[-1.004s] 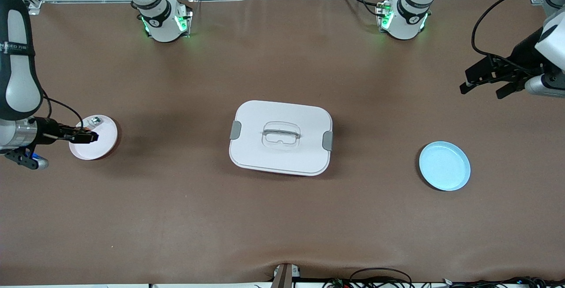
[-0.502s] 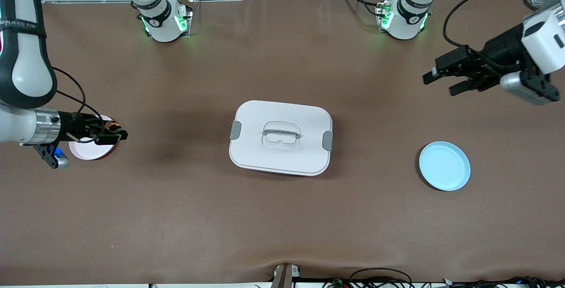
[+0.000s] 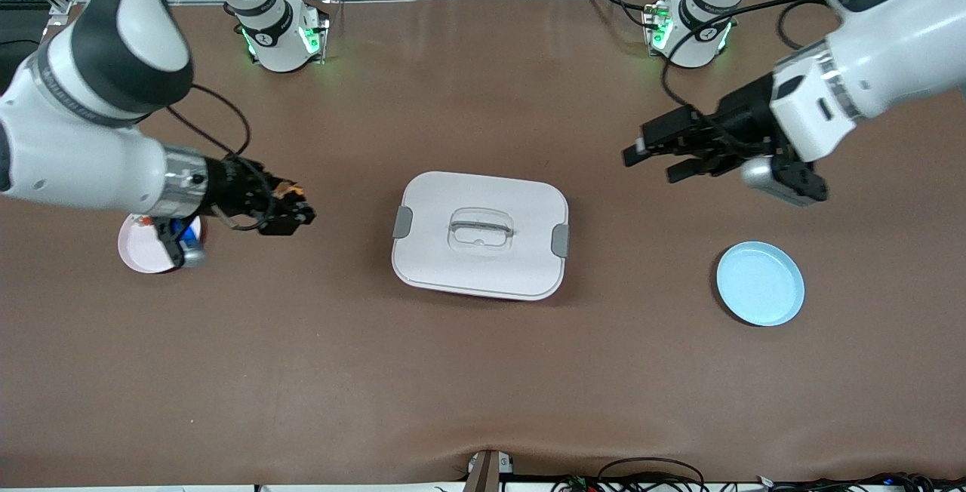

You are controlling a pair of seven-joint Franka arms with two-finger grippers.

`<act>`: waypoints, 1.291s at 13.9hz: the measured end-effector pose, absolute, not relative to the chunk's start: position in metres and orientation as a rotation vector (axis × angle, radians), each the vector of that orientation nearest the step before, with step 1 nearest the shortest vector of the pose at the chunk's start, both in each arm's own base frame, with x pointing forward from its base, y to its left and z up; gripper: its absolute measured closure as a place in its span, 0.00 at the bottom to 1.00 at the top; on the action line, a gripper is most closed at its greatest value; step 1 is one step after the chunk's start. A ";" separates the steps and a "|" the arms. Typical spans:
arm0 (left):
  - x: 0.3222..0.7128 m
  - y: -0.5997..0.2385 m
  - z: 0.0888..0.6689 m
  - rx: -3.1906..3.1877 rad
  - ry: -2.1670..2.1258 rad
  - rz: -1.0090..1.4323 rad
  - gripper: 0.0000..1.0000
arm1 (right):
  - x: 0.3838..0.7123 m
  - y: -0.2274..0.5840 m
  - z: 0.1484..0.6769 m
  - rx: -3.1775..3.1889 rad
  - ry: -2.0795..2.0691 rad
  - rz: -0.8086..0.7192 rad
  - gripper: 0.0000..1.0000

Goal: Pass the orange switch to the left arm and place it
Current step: 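Carry the switch above the box with the right gripper while the left gripper approaches, then close the left gripper on the switch held by the right gripper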

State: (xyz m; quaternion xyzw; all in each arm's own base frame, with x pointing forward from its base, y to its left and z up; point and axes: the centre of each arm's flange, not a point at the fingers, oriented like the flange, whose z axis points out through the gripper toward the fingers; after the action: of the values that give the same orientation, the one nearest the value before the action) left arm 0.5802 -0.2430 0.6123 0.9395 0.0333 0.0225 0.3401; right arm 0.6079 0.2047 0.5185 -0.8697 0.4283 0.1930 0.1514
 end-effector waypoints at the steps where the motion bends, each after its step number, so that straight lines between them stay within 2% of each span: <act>1: 0.581 -0.260 0.608 2.430 0.107 0.080 0.00 | 0.605 0.222 0.526 -2.473 1.268 0.549 0.27; 4: 0.585 -0.307 0.590 2.384 0.175 0.123 0.00 | 0.603 0.262 0.546 -2.365 1.361 0.523 0.27; 9: 0.593 -0.348 0.572 2.285 0.217 0.128 0.00 | 0.609 0.315 0.547 -2.196 1.479 0.469 0.27; 13: 0.593 -0.383 0.560 2.247 0.216 0.184 0.00 | 0.630 0.344 0.561 -2.073 1.557 0.494 0.27; 18: 0.594 -0.410 0.549 2.232 0.124 0.262 0.00 | 0.646 0.371 0.548 -2.003 1.595 0.489 0.27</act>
State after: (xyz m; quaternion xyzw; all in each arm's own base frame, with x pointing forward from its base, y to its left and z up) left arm 0.5943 -0.4103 0.5486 0.8949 0.0497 0.1052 0.4309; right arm 0.6456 0.3711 0.5483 -0.7410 0.5901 0.1810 0.2644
